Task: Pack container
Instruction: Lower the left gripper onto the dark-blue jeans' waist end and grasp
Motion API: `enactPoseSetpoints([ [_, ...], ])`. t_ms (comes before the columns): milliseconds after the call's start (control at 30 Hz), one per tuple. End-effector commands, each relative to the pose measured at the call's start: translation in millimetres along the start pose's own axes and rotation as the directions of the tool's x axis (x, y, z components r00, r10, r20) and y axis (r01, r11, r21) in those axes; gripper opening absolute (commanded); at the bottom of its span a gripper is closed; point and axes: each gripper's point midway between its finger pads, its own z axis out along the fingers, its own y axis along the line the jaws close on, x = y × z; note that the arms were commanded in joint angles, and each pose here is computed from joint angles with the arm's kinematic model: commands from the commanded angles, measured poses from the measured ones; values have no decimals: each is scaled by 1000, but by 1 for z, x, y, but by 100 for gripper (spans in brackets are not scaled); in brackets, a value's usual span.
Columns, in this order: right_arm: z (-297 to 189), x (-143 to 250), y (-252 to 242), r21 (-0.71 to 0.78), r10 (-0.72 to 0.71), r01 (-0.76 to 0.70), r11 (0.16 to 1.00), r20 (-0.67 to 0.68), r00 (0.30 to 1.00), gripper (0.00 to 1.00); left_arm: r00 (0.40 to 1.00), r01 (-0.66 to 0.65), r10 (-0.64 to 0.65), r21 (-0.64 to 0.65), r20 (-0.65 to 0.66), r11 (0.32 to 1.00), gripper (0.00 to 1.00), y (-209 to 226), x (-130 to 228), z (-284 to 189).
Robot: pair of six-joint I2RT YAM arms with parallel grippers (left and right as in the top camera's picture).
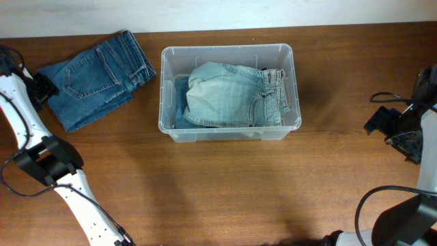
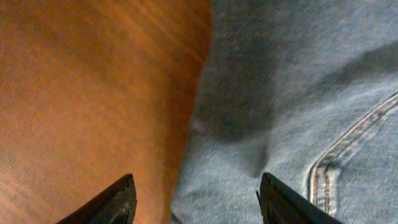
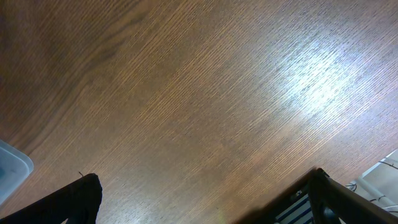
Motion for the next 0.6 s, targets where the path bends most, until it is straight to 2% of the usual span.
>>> enactPoseSetpoints([
  [0, 0, 0, 0, 1, 9, -9, 1000, 0, 1000, 99, 997, -76, 75, 88, 15, 993, 64, -9, -5, 3],
  [300, 0, 0, 0, 2, 9, -9, 1000, 0, 1000, 99, 995, -84, 90, 135, -41, 987, 63, -8, 7, 35],
  [567, 0, 0, 0, 2, 9, -9, 1000, 0, 1000, 98, 996, -81, 87, 159, -32, 984, 63, -9, 4, 42],
])
